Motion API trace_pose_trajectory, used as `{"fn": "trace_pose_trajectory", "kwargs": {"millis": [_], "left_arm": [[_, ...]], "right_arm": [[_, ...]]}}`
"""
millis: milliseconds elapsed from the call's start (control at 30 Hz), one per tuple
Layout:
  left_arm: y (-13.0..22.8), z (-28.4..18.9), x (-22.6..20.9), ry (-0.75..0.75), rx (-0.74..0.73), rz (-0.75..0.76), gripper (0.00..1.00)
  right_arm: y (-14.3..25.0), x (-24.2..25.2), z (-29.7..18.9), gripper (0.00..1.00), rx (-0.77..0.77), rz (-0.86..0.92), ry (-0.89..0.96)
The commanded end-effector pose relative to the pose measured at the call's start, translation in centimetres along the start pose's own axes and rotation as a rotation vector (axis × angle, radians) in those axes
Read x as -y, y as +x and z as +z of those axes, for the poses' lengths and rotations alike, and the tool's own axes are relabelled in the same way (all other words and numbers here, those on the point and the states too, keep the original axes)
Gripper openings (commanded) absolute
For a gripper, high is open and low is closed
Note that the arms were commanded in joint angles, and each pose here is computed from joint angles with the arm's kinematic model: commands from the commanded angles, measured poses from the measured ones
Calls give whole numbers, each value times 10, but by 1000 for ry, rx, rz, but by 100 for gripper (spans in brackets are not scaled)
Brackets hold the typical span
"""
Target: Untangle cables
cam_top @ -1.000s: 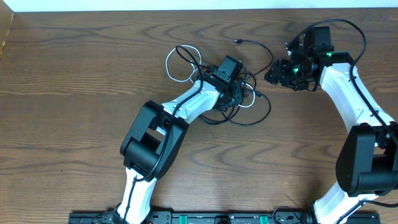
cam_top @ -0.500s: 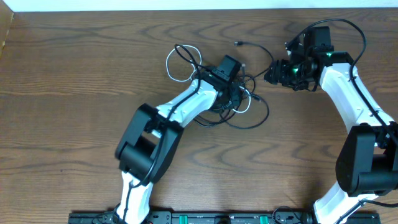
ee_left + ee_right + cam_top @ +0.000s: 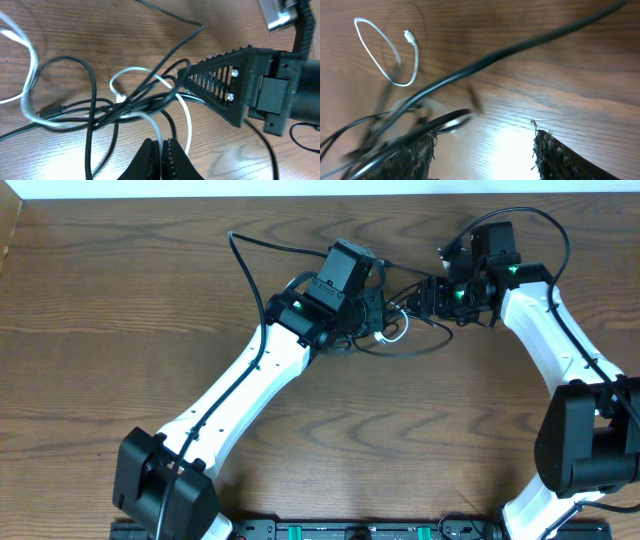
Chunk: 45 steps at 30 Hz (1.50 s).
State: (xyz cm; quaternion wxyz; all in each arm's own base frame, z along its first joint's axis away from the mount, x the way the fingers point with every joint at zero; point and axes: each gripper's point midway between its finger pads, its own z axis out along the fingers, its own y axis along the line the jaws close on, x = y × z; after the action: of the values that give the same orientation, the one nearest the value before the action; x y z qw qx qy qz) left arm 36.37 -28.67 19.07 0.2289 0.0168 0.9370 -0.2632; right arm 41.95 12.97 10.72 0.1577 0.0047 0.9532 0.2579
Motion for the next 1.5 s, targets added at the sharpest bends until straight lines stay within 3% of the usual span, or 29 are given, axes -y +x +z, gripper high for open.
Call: {"fn": "trace_pose_trajectory", "kwargs": {"millis": [0, 467, 600, 767, 967, 1467], "left_arm": [[-5, -4, -2, -4, 15, 21, 8], [-4, -5, -2, -7, 11, 84, 8], [-11, -12, 0, 5, 39, 93, 7], [-19, -26, 0, 14, 72, 87, 7], [-23, -33, 1, 20, 88, 87, 8], [-31, -51, 8, 42, 133, 118, 7]], "right_arm": [[5, -24, 0, 63, -28, -38, -135], [3, -29, 6, 66, -10, -179, -121], [11, -36, 19, 53, -40, -204, -109], [22, -45, 31, 29, -76, -223, -117], [31, -43, 44, 19, -111, -227, -87], [52, -14, 94, 22, -215, -157, -63]]}}
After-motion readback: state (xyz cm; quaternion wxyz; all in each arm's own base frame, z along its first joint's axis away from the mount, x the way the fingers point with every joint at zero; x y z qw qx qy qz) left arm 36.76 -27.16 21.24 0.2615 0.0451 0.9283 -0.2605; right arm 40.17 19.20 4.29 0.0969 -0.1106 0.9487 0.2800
